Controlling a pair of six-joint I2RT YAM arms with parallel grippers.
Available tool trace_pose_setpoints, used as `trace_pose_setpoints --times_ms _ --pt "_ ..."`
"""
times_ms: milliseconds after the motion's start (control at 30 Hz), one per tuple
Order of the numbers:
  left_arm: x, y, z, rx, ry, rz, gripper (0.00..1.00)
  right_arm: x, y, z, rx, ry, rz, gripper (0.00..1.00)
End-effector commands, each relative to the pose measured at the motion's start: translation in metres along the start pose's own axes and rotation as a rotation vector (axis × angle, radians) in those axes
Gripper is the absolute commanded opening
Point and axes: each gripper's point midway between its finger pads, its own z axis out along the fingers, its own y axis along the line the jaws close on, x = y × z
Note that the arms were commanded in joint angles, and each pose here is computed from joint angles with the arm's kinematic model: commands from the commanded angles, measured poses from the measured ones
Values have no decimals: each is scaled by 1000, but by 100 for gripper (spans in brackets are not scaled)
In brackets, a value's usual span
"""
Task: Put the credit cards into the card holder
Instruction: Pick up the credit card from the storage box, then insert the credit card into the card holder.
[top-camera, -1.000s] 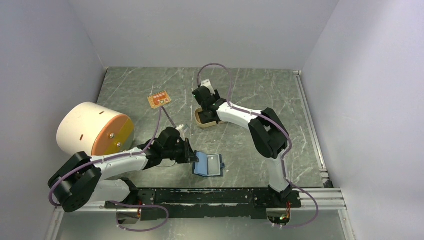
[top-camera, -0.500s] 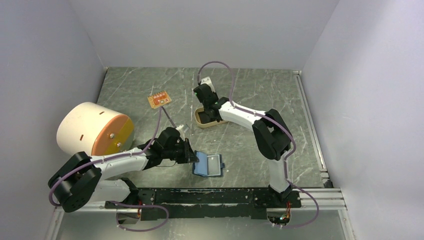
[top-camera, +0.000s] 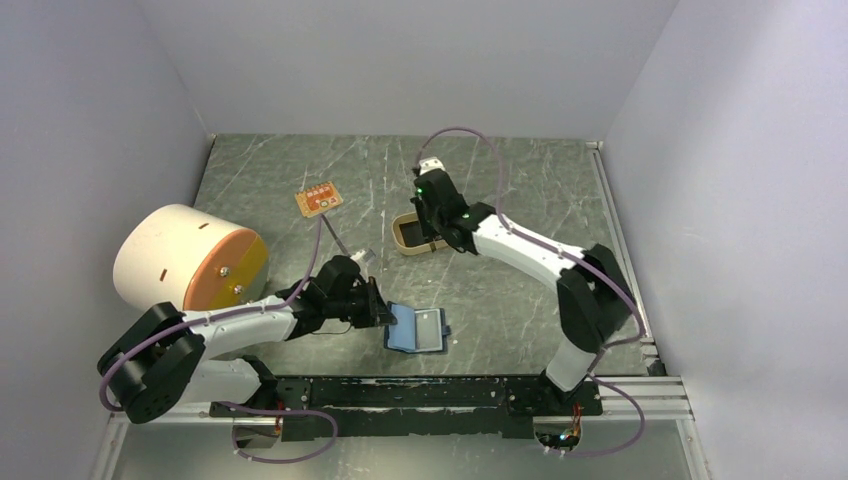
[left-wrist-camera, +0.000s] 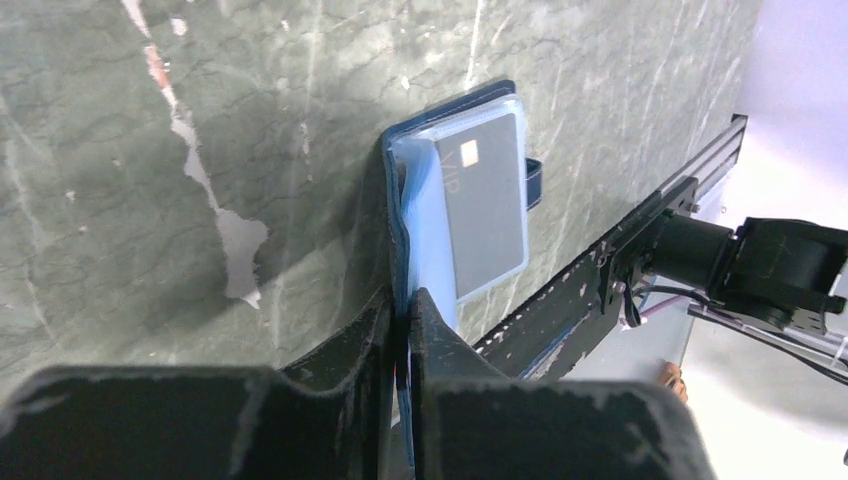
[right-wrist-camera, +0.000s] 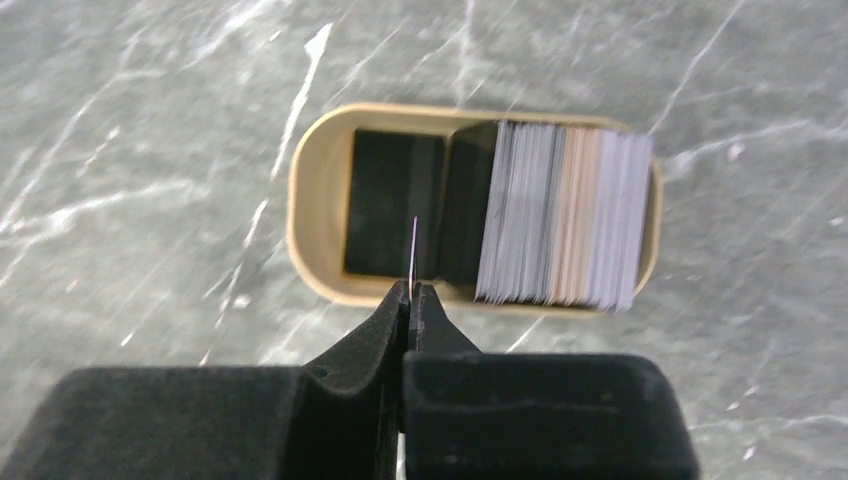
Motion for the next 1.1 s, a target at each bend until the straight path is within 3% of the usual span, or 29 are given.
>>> trace_pose_setpoints --times_ms 0,133,433,767,900,1067 --pt "-3 23 3 -79 -38 -50 12 5 23 -36 -186 -21 118 0" --pt "-6 32 4 -101 -49 -83 12 18 32 -63 -284 -35 206 0" --pt "-6 32 3 -86 -35 -85 26 58 53 -105 -499 -65 429 0" --pt "-8 30 -6 -74 -65 -86 32 100 72 -112 -625 -45 640 0" --pt "-9 31 -9 -70 -73 -89 32 114 72 -112 -628 -27 677 0" --pt "-5 34 -7 -73 -57 -91 20 133 73 -109 -630 -5 729 0"
